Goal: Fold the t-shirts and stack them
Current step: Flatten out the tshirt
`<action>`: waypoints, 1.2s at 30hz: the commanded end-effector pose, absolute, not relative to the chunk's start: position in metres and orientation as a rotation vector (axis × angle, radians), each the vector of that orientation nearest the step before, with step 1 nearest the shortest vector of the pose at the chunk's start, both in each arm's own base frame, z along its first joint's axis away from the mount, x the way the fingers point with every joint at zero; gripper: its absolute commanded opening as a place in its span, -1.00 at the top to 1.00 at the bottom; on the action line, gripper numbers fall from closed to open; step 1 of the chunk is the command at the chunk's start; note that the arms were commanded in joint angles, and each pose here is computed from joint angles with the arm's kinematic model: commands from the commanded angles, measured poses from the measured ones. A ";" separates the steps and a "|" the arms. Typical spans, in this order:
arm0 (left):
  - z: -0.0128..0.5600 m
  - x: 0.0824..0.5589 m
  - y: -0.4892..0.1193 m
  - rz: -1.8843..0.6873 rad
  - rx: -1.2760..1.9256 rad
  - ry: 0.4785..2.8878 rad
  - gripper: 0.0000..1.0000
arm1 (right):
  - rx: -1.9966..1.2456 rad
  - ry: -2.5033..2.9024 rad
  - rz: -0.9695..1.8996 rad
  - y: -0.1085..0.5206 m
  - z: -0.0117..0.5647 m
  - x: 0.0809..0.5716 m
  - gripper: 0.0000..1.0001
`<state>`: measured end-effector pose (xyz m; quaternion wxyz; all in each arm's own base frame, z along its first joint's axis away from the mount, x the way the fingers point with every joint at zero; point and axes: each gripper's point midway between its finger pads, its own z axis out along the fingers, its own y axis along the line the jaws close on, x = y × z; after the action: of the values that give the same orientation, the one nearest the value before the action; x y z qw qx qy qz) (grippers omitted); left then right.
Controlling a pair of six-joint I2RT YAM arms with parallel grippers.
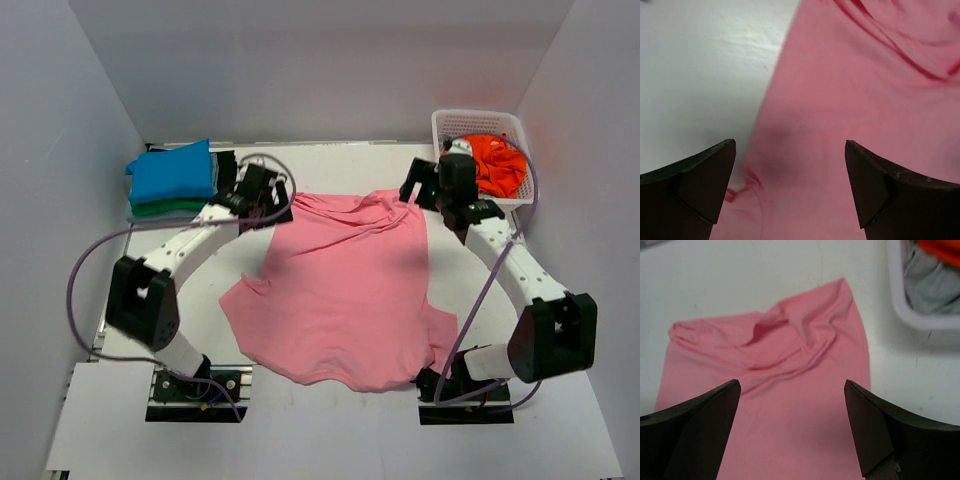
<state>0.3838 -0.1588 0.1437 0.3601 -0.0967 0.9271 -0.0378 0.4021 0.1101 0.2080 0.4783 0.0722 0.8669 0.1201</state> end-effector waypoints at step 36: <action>-0.023 0.451 -0.098 0.288 -0.718 2.610 -1.00 | 0.273 2.754 0.277 0.128 0.004 0.268 -0.80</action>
<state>0.4520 -0.1069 0.0174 0.2753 -0.2734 0.9188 0.0729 0.3200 0.1400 0.0263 0.2501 0.0741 0.9577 0.1213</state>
